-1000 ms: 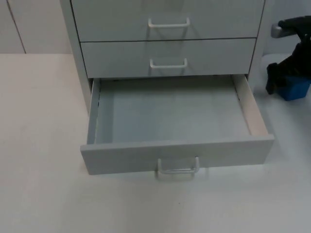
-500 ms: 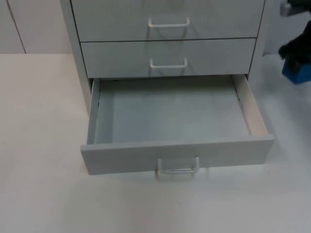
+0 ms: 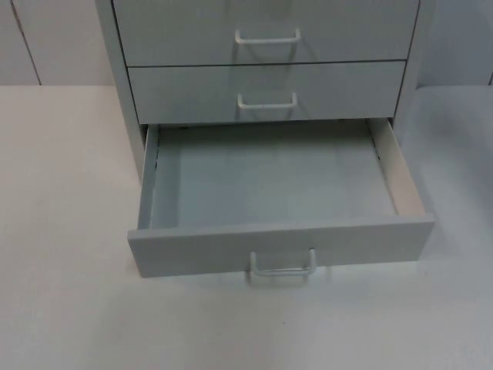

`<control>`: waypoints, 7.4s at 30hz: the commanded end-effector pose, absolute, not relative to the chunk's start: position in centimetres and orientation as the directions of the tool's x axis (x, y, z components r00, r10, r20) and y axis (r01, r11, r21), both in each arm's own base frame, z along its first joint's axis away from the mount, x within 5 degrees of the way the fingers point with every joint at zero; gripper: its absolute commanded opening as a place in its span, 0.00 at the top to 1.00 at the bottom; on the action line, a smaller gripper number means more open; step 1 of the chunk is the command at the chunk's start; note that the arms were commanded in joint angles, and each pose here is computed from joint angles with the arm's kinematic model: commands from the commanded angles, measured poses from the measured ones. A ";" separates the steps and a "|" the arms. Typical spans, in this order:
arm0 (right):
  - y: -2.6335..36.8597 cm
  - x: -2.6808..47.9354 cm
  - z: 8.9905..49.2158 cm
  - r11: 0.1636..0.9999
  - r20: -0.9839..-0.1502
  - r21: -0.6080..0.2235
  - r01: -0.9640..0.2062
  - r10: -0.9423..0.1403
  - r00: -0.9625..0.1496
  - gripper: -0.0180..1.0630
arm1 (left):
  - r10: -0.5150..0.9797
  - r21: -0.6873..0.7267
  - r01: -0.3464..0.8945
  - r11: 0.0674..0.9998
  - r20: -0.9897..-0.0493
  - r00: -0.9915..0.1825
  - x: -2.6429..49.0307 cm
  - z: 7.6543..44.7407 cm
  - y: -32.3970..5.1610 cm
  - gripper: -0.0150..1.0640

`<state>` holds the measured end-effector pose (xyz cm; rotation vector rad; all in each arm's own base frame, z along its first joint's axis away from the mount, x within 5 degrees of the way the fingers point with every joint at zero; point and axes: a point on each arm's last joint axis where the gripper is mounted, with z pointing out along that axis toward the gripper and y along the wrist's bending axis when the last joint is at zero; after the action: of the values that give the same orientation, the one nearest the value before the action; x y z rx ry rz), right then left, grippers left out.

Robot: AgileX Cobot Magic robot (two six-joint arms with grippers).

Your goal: Open the drawer with the left hand, place the block into the drawer with the right hand, then close the drawer with the left hand.

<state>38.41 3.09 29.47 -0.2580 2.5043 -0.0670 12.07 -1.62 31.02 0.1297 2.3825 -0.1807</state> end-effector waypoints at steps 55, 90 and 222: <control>26.1 30.1 19.7 0.961 -0.677 -0.044 -0.272 -0.229 -0.699 0.98 | 0.039 -0.090 0.138 0.986 -0.684 -0.729 11.9 31.0 -1.5 0.01; 27.5 35.1 14.0 0.965 -0.665 0.028 -0.259 -0.176 -0.726 0.27 | 0.041 -0.088 0.138 0.987 -0.684 -0.729 11.9 31.0 -1.5 0.01; 1.0 20.2 26.1 0.996 -0.475 -0.030 -0.079 -0.084 -0.876 0.28 | 0.818 0.359 0.787 0.502 -0.492 -0.298 18.4 23.3 -18.7 0.99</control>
<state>20.23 1.05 26.10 -0.1105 2.6451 -0.0065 18.35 -18.21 23.05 1.3167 2.1609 0.0542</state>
